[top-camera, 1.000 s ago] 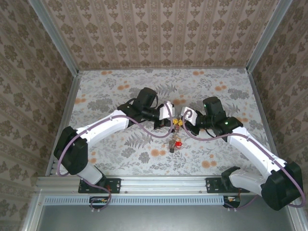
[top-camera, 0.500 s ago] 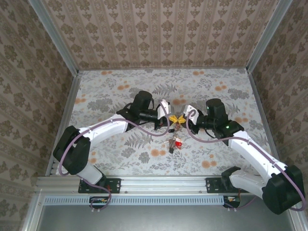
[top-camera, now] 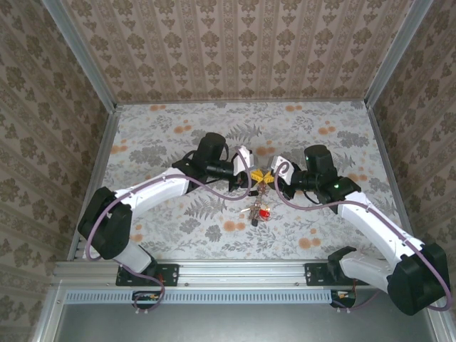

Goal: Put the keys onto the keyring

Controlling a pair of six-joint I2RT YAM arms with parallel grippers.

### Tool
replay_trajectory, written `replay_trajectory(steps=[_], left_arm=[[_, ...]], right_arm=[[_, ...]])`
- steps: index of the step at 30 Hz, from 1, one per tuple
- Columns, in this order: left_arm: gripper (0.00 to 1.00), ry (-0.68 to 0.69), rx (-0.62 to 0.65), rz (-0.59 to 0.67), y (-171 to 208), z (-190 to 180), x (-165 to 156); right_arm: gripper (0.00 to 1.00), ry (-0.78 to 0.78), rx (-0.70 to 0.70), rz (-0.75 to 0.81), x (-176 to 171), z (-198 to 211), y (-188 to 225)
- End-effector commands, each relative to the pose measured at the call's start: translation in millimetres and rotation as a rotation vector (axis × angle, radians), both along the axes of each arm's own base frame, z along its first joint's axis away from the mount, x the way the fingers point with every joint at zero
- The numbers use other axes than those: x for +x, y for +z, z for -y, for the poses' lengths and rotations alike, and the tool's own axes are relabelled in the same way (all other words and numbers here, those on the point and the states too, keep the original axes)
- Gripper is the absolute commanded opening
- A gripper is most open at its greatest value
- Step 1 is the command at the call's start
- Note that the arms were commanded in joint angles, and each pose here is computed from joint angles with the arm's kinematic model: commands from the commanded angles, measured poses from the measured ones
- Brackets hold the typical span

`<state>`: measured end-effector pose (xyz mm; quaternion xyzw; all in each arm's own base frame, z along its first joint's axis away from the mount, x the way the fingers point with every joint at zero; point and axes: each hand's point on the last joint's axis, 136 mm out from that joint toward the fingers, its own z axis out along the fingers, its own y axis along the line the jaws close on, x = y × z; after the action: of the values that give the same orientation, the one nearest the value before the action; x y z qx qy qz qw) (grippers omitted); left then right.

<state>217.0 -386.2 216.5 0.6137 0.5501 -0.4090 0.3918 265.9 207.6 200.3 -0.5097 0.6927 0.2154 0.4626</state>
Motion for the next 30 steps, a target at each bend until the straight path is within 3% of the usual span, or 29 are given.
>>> replay_trajectory(steps=[1, 30], left_arm=[[0.19, -0.023, 0.053, 0.052, 3.9, -1.4, -4.2], [0.16, -0.032, 0.157, 0.090, -11.4, 2.2, 0.5]], right_arm=[[0.01, 0.050, 0.026, 0.062, 1.1, -5.8, 24.0], [0.01, 0.058, 0.037, 0.106, -1.9, -5.3, 35.0]])
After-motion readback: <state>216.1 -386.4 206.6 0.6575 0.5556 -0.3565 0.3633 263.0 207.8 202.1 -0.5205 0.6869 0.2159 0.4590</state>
